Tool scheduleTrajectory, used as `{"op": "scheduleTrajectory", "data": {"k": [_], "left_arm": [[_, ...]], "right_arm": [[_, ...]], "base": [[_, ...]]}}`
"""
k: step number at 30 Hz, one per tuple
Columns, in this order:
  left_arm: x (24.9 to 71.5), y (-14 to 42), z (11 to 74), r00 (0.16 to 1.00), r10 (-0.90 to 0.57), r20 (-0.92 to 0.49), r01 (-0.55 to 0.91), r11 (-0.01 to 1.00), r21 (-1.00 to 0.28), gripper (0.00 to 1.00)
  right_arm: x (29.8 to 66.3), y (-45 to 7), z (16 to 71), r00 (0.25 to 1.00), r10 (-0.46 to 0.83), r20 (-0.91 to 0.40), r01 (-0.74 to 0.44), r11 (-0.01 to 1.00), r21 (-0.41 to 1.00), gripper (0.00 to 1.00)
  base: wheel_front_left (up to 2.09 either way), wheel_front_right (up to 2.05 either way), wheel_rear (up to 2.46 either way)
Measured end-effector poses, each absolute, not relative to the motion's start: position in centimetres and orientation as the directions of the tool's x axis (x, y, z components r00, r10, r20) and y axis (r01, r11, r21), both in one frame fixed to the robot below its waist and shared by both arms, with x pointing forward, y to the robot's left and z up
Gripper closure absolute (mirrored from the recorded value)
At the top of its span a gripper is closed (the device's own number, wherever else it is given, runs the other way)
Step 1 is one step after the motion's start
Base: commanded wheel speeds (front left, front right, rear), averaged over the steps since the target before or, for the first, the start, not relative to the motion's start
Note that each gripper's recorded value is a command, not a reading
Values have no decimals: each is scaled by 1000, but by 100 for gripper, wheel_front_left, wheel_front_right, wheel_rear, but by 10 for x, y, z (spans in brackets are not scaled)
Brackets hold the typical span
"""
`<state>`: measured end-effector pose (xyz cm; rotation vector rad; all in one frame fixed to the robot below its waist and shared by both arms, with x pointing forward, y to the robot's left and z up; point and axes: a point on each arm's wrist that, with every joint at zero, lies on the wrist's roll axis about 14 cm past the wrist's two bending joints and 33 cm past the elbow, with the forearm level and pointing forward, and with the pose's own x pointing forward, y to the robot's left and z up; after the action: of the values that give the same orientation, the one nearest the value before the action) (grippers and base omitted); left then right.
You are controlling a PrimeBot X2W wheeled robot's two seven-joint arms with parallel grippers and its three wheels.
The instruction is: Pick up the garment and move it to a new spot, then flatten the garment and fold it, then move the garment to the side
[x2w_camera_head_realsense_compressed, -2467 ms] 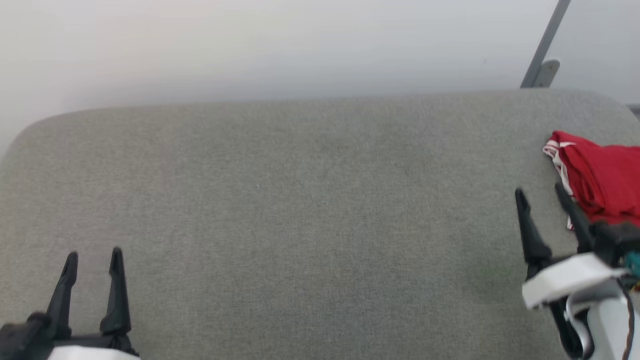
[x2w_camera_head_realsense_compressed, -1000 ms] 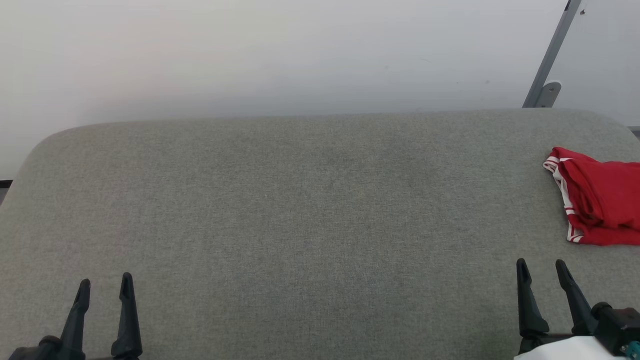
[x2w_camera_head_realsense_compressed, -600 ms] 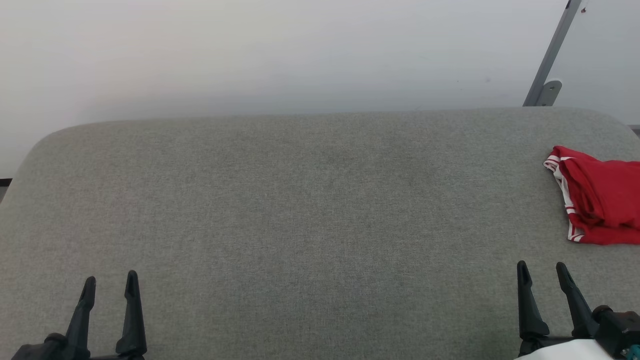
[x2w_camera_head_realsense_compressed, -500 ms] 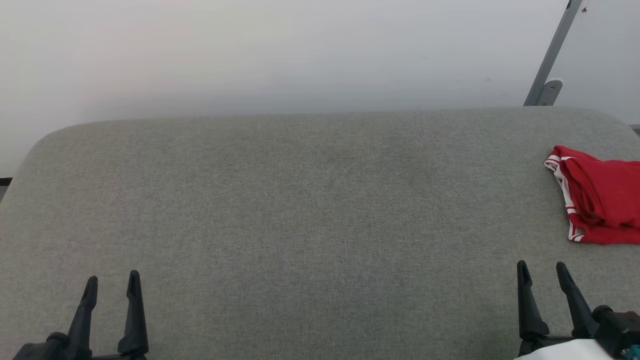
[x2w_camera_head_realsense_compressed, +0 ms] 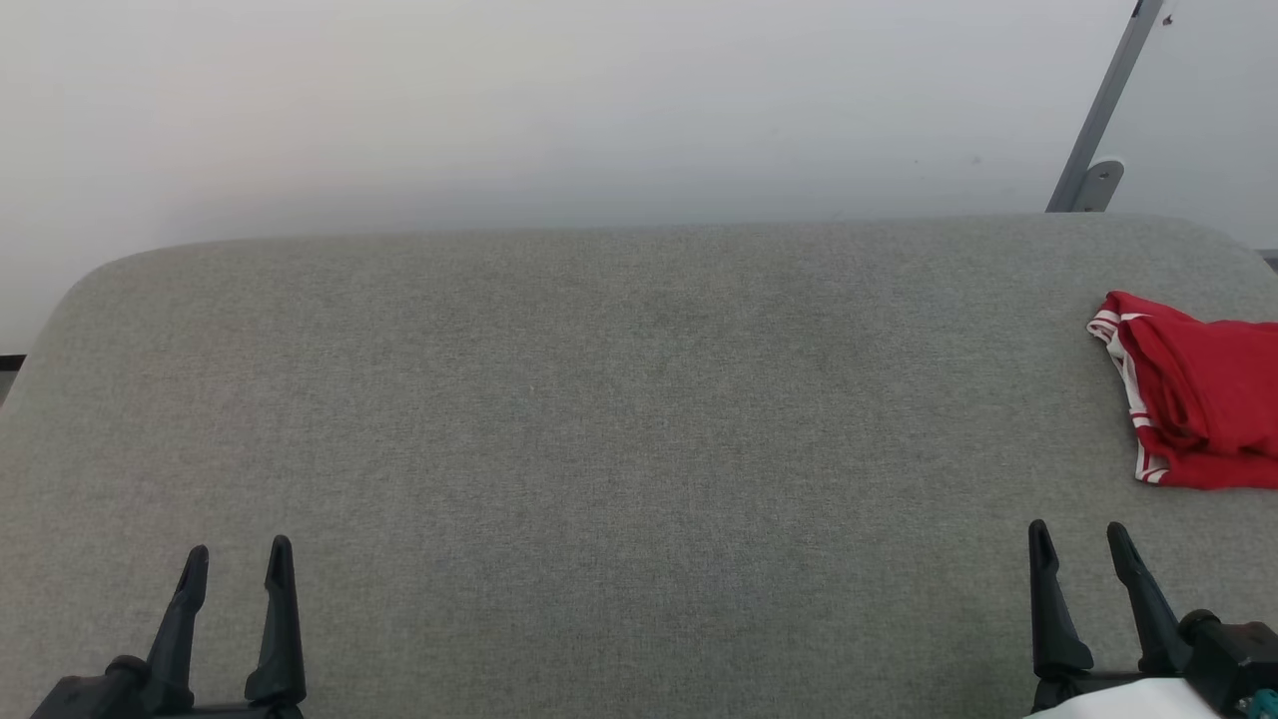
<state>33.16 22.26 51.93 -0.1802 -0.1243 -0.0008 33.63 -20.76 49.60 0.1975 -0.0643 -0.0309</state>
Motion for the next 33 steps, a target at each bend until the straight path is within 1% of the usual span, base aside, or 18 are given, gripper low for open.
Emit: {"op": "scheduleTrajectory", "data": {"k": [5,6,10,12,22,33], "left_arm": [[333,222,520,992,8,124,15,984,-179,0],[332,222,516,994,9,113,12,983,-183,100],[327,217,497,998,14,56,-2,978,-207,100],[325,216,492,999,20,35,-11,971,-238,100],[330,219,488,999,48,7,-42,923,-382,100],[339,221,487,997,70,-14,-66,839,-539,100]], "right_arm": [[336,-207,495,998,-36,59,24,980,198,0],[335,-207,492,998,-37,48,27,980,199,100],[329,-207,475,999,-41,-6,41,978,204,100],[327,-208,471,999,-47,-24,51,972,228,100],[332,-212,469,996,-76,-45,88,922,377,100],[339,-215,470,994,-92,-64,112,840,531,100]], "base": [[0,0,0],[0,0,0],[0,0,0],[0,0,0],[0,0,0],[0,0,0]]}}
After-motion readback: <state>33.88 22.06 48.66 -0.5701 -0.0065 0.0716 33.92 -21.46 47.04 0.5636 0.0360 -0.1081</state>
